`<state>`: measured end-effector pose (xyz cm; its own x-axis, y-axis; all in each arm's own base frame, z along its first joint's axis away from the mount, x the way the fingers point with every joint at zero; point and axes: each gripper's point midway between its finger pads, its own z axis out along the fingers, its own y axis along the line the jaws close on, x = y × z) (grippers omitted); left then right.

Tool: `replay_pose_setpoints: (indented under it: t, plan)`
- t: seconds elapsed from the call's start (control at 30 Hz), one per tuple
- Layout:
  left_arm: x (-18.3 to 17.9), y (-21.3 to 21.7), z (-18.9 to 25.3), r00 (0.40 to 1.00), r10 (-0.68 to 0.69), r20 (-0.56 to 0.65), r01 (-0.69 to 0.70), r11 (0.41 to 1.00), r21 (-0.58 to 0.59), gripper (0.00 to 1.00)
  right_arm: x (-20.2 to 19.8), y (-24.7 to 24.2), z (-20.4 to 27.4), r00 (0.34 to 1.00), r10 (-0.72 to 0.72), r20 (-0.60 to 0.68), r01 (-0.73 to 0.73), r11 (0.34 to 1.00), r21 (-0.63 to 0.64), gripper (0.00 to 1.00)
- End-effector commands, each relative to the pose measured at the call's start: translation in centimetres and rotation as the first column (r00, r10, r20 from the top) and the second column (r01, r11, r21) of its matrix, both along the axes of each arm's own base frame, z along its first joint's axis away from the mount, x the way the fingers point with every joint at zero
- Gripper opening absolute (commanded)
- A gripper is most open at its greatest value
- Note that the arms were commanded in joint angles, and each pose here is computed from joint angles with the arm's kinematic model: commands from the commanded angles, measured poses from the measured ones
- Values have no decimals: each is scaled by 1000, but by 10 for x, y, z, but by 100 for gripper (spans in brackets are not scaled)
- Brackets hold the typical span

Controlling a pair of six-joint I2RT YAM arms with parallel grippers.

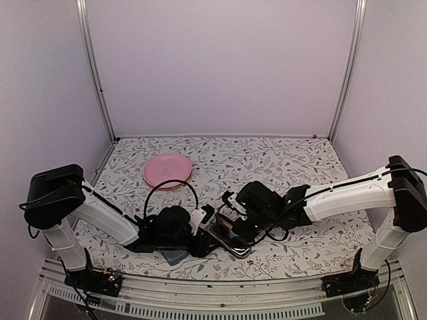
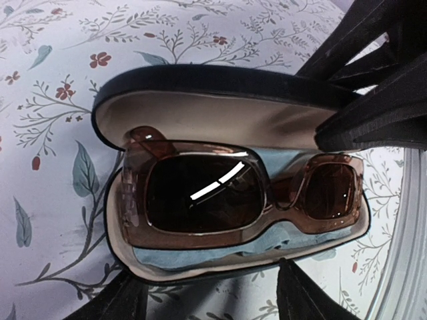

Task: Organize the sunglasses
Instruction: Close the case with sunglasses at the center of the board.

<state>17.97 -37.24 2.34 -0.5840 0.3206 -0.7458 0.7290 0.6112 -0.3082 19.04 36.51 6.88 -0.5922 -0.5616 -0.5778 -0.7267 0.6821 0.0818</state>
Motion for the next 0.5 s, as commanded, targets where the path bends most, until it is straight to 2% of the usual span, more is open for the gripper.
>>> replay_pose_setpoints:
  t: [0.0,0.47]
  plan:
    - [-2,-6,-12,1000,-2,-13,2,1000,13,66,-58,54,12,969,207,-134,-177,962,208,27]
    - [-2,-5,-12,1000,1,-13,-1,1000,13,66,-67,56,3,960,222,-170,-185,960,210,30]
